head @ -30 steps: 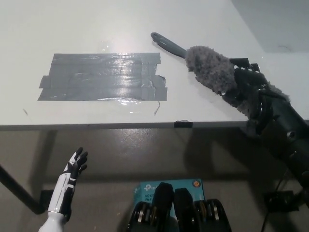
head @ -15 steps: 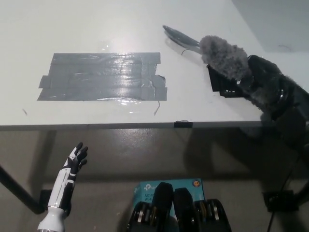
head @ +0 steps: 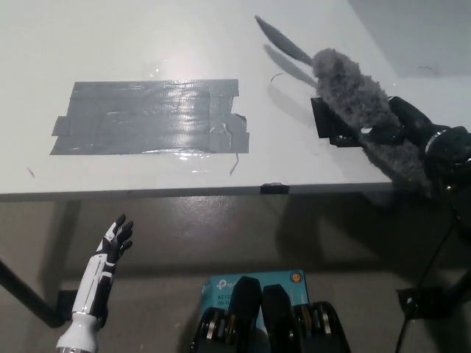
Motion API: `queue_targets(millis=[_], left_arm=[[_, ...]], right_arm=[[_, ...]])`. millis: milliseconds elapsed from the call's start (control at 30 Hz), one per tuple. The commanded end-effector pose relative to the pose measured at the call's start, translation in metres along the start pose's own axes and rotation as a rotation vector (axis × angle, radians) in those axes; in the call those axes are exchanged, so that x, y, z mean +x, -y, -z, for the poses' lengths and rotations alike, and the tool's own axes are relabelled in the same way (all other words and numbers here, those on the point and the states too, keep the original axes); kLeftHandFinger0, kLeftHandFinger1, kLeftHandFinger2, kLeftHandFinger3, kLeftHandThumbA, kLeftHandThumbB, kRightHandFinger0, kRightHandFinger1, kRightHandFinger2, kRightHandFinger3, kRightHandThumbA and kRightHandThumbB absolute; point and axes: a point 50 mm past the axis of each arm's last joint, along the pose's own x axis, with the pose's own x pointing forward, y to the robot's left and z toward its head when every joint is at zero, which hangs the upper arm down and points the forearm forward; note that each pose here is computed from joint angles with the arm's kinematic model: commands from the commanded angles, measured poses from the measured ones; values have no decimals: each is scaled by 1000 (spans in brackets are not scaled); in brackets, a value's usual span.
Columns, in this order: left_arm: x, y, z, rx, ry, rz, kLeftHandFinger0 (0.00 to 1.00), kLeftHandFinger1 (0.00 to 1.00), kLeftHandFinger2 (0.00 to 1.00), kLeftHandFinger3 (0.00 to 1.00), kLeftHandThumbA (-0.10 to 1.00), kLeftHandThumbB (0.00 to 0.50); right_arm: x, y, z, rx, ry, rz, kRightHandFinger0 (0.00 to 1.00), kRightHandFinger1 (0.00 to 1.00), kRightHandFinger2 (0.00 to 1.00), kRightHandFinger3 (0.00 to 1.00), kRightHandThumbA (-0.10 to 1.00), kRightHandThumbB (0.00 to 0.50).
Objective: A grey duster is kept infront of the robot in the middle of the table and the robot extends its right arm to grab the duster, picks it up and hands it to a person
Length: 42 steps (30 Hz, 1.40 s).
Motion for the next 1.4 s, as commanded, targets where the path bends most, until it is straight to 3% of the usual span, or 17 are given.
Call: queue_targets(millis=[0, 167, 267, 433, 600, 700, 833, 933, 967, 1100, 1367], left_arm=[[9, -9, -9, 20, 59, 15, 1000, 1000, 1000, 1000, 1000, 349], [9, -8, -9, 13, 58, 13, 1000, 1000, 1000, 1000, 1000, 340], [10, -9, -10, 12, 59, 15, 1000, 1000, 1000, 1000, 1000, 332], [11, -9, -10, 14, 66, 19, 1000, 1000, 1000, 1000, 1000, 328], [11, -9, -10, 9, 66, 20, 1000, 1000, 1000, 1000, 1000, 323], [9, -9, -10, 10, 63, 18, 1000, 1000, 1000, 1000, 1000, 322], [10, -10, -10, 23, 72, 17, 1000, 1000, 1000, 1000, 1000, 321], [11, -10, -11, 21, 70, 22, 1000, 1000, 1000, 1000, 1000, 320], [12, -10, -12, 14, 67, 23, 1000, 1000, 1000, 1000, 1000, 318], [12, -10, -12, 15, 72, 22, 1000, 1000, 1000, 1000, 1000, 317], [14, -11, -15, 23, 78, 23, 1000, 1000, 1000, 1000, 1000, 329]], right_arm=[[-15, 10, -44, 675, 249, -257, 0, 313, 835, 1000, -100, 208], [-29, 2, -57, 790, 390, -333, 0, 280, 791, 1000, -100, 240], [-40, -5, -68, 856, 451, -378, 0, 287, 797, 1000, -100, 196], [-56, -15, -83, 935, 504, -437, 0, 327, 837, 1000, -100, 222], [-75, -30, -95, 1036, 534, -464, 0, 362, 888, 1000, -100, 193], [-83, -48, -97, 1107, 558, -510, 0, 444, 916, 1000, -100, 176], [-89, -65, -97, 1190, 537, -526, 0, 434, 884, 1000, -100, 196], [-91, -76, -97, 1253, 497, -511, 0, 396, 854, 1000, -100, 167], [-92, -81, -97, 1269, 491, -525, 0, 385, 831, 1000, -100, 132], [-90, -97, -95, 1323, 464, -528, 0, 346, 771, 1000, -100, 115], [-93, -120, -94, 1444, 408, -539, 0, 377, 833, 1000, -100, 107]])
